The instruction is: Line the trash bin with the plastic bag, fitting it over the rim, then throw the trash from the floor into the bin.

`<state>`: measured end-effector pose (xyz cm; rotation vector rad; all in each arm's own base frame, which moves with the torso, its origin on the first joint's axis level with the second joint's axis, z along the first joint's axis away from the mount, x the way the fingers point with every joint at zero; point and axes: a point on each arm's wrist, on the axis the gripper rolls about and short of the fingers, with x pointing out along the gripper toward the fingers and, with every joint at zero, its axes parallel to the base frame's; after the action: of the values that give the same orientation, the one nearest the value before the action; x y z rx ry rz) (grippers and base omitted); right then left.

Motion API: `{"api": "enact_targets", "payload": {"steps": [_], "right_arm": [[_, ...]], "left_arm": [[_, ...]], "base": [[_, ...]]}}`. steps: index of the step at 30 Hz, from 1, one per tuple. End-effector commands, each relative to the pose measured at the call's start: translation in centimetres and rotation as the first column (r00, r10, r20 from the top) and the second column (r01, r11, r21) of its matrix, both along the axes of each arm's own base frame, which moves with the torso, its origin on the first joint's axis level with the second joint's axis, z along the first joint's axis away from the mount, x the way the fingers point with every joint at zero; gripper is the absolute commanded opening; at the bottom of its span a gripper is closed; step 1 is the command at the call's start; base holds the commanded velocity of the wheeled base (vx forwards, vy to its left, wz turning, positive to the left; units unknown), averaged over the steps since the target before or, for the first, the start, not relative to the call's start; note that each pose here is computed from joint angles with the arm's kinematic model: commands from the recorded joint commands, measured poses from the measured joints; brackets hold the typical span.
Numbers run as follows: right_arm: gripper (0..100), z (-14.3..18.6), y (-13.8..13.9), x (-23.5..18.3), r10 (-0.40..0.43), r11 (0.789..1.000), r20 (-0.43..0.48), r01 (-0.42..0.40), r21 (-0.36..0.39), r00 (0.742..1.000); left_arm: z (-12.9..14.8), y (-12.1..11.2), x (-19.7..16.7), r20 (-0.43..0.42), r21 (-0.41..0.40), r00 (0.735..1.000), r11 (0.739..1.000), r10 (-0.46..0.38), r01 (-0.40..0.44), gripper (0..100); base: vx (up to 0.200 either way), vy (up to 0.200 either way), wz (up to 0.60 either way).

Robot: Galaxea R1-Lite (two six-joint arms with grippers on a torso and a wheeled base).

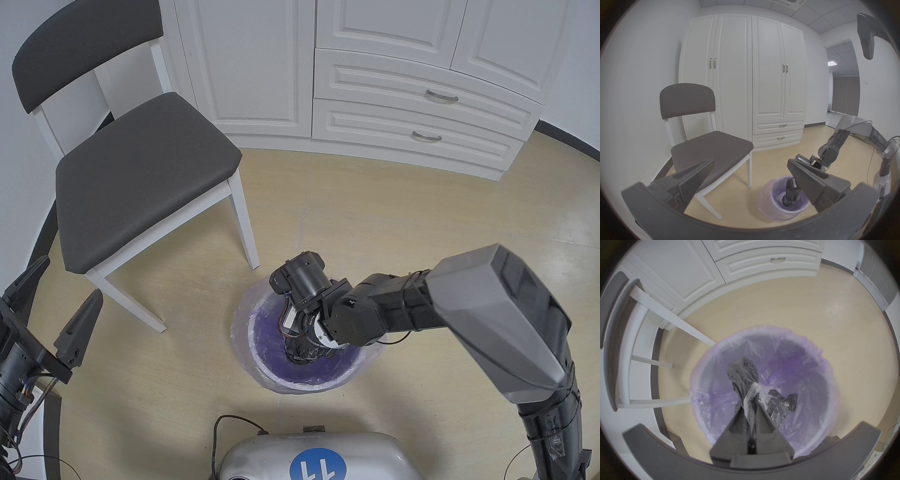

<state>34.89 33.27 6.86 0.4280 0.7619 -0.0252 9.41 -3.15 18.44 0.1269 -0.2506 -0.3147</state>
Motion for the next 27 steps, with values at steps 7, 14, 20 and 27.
{"api": "enact_targets", "payload": {"steps": [7,14,20,27], "right_arm": [[0,0.5,-1.9,-2.1,0.080,0.971,0.007,-0.077,-0.224,0.997],[0,-4.3,0.3,-0.1,0.055,0.976,-0.001,-0.054,-0.210,0.999],[0,-3.3,0.8,2.6,-0.101,0.995,0.187,0.104,-0.003,0.977],[0,-1.9,0.4,3.8,-0.162,0.981,0.317,0.118,0.153,0.934]], "left_arm": [[-0.1,0.0,0.0,-0.001,0.003,1.000,1.000,0.000,0.000,100],[-0.1,0.0,0.0,-0.001,0.003,1.000,1.000,0.000,0.000,100],[0.1,0.0,0.0,0.004,0.001,1.000,1.000,0.001,-0.001,100],[0.0,0.0,0.0,0.002,0.002,1.000,1.000,0.001,-0.001,100]], "base": [[0.000,0.000,0.00],[0.000,0.000,0.00],[0.000,0.000,0.00],[0.000,0.000,0.00]]}}
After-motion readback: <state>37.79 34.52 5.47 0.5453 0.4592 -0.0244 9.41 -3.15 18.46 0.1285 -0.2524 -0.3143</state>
